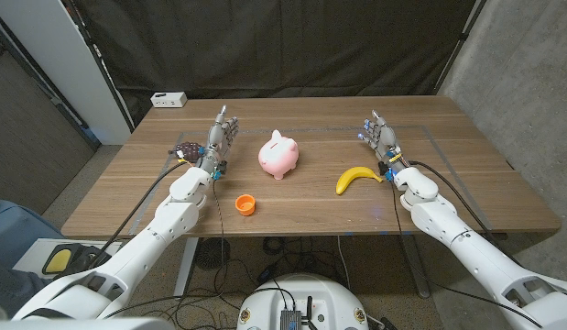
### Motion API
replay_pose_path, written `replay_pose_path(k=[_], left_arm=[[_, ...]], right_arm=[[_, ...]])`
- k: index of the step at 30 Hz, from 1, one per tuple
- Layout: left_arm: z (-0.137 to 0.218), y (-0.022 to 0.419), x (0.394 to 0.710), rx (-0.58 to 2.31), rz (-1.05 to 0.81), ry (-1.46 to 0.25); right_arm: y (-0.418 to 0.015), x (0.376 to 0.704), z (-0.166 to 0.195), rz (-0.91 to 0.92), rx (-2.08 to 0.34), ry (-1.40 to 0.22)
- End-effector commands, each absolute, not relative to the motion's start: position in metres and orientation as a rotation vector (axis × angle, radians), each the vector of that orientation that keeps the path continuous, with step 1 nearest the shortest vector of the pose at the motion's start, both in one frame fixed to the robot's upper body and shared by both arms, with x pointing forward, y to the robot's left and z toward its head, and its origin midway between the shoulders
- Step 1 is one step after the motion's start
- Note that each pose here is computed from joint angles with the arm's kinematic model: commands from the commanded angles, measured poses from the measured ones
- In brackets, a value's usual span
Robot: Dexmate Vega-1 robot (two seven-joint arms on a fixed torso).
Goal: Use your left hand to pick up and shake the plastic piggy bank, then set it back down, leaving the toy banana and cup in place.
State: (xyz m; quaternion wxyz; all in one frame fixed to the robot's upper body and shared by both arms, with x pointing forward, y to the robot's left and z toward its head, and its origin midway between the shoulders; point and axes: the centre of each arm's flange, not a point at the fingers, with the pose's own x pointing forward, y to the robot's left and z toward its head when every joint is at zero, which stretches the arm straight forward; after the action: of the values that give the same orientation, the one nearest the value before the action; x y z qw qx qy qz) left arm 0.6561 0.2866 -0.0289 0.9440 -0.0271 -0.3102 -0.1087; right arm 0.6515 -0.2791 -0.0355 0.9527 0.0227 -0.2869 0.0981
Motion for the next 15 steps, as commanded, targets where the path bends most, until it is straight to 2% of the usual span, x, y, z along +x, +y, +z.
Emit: replay_pose_path(k=[1, 15], left_arm=[[-0.032, 0.288, 0.653, -0.071, -0.229, -0.639], [-0.029, 0.285, 0.640, -0.025, -0.237, -0.696]], right_arm=[[-0.274, 0.645, -0.039, 0.207, 0.047, -0.591], [-0.273, 0.632, -0.045, 0.193, 0.052, -0.606]])
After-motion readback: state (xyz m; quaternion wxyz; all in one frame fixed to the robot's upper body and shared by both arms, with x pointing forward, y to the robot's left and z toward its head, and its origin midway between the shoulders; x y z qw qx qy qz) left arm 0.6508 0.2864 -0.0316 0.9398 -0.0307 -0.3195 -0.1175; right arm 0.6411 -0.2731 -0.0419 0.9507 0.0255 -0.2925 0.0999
